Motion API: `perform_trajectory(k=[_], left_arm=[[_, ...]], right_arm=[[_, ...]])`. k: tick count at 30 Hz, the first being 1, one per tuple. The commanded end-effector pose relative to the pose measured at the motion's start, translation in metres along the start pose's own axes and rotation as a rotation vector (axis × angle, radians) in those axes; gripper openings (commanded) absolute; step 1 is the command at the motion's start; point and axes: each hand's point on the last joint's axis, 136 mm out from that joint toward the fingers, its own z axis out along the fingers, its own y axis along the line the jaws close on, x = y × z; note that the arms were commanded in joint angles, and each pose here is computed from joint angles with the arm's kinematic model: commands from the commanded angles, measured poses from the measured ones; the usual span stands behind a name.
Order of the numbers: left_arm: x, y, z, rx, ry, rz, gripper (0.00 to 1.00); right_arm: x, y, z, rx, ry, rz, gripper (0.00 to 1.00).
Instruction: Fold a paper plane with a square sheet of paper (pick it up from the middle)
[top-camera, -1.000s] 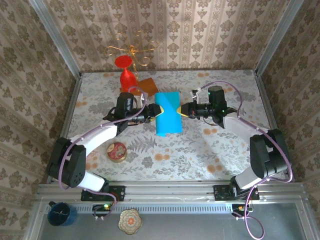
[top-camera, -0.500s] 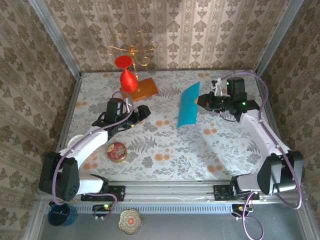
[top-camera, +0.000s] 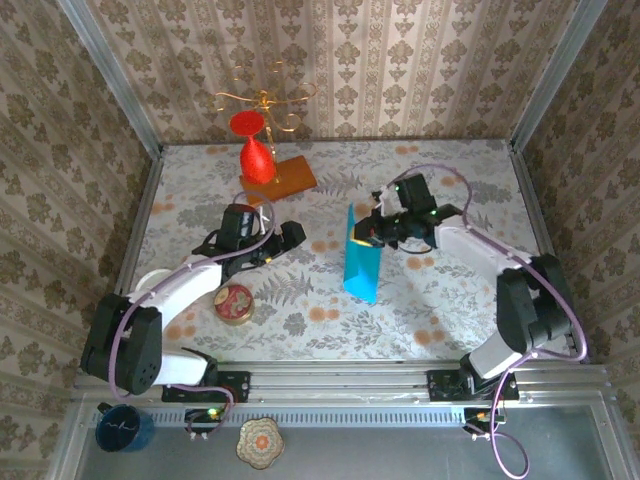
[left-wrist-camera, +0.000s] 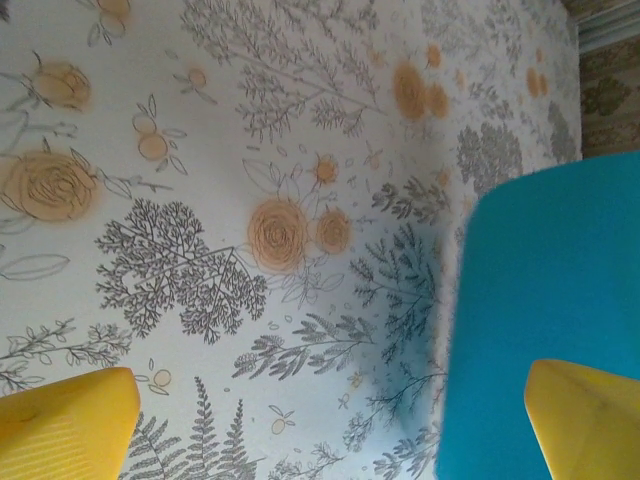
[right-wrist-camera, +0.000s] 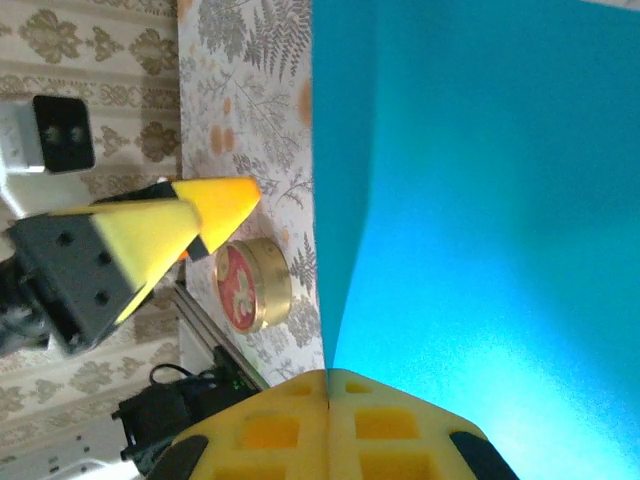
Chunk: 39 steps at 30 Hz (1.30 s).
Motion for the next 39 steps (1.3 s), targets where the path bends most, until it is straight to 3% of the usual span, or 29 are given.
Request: perform_trajectory(k=[1, 12, 25, 33, 39], left_arm=[[0.012, -0.011, 0.008, 0.028, 0.02, 0.036, 1.0], [0.047, -0.025, 0.048, 0.01, 0.137, 0.067, 0.91], [0.072, -0.033, 0.092, -0.123, 0.277, 0.203, 0.74], [0.075, -0.026, 0.106, -0.165, 0.325, 0.202, 0.63], [0.08, -0.034, 0.114, -0.125, 0.367, 0.184, 0.59]], right_arm=[[-0.011, 0.009, 0.015, -0.144, -0.036, 0.03, 0.0], [0.006, -0.082, 0.029, -0.027, -0.024, 0.152, 0.0], [0.01, -0.099, 0.035, 0.027, 0.016, 0.144, 0.0], [0.009, -0.104, 0.034, 0.03, 0.013, 0.157, 0.0], [0.011, -0.105, 0.034, 0.032, 0.02, 0.164, 0.0]])
